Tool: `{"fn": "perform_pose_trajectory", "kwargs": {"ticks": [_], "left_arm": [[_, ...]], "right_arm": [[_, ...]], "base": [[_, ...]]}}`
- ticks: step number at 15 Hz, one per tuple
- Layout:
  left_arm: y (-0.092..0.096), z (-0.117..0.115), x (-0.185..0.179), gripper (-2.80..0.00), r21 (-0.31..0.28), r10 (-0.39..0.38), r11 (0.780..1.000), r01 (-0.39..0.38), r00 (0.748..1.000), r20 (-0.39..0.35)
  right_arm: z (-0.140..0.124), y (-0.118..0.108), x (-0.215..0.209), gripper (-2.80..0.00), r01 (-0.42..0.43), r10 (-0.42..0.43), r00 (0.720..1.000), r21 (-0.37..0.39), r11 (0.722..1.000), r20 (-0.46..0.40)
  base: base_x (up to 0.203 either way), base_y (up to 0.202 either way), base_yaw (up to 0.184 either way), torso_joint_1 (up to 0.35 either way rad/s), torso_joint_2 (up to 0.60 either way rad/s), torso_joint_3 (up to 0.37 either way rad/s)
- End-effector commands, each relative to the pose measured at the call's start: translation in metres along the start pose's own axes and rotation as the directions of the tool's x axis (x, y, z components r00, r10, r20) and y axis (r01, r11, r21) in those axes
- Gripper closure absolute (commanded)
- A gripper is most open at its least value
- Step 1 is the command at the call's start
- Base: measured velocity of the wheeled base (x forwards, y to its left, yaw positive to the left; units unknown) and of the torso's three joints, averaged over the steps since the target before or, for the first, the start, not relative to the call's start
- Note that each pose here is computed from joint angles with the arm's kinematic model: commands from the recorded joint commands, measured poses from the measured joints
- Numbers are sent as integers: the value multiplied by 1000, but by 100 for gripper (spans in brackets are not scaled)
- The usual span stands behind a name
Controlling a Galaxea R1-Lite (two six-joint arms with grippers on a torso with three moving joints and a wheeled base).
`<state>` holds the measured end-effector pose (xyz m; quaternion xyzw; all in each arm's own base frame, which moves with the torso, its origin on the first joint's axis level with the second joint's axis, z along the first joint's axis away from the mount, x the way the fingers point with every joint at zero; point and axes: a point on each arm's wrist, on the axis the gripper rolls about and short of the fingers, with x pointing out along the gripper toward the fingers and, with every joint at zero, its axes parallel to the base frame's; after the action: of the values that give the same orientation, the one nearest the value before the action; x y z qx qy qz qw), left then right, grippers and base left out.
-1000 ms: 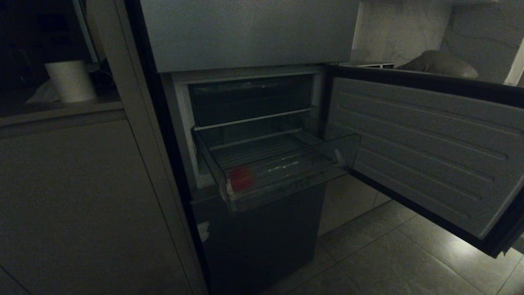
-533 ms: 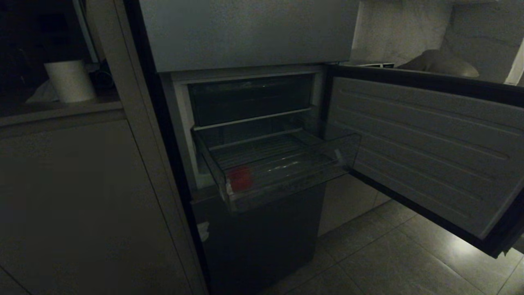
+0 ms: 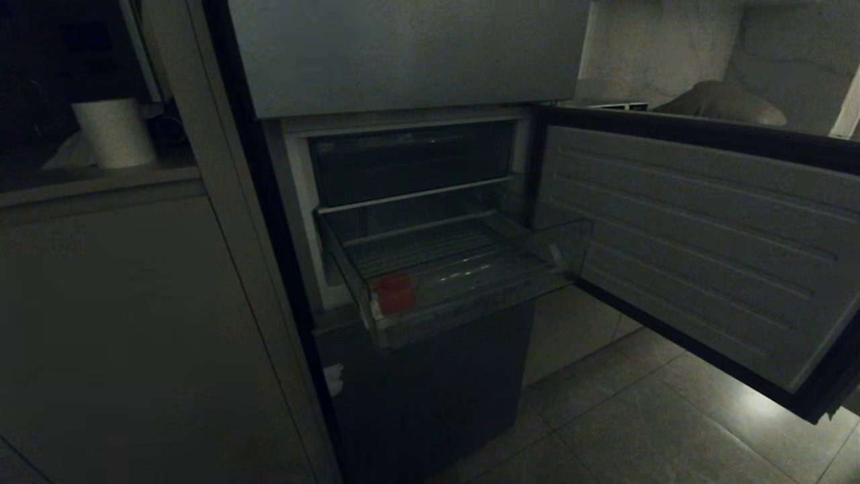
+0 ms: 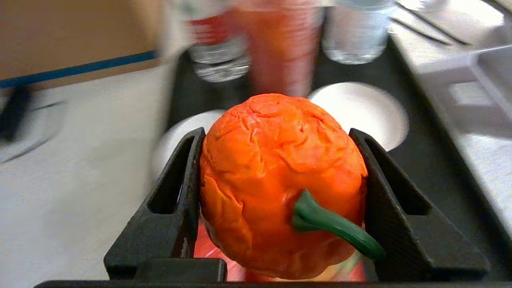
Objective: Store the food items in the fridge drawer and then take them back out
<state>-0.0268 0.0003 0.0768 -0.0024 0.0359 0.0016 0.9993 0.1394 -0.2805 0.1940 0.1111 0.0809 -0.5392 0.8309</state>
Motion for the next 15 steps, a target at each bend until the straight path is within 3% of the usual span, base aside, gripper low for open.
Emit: {"fn": "perform_pose_trajectory", "kwargs": {"ticks": [1,7,15], "left_arm": [[0,0,0,0,0,0,1000,0,1000,0],[0,0,0,0,0,0,1000,0,1000,-2],[0,0,0,0,-1,0,1000,0,1000,-2]], "right_arm": [[-9,-23,32,0,68,-67,997,12,998,-38],[-13,-49,63,0,128,-128,991,12,992,-27],[-35,-58,121,0,125,-125,992,20,992,-12]], "base": [[0,0,0,0,0,0],[0,0,0,0,0,0],[0,0,0,0,0,0]]}}
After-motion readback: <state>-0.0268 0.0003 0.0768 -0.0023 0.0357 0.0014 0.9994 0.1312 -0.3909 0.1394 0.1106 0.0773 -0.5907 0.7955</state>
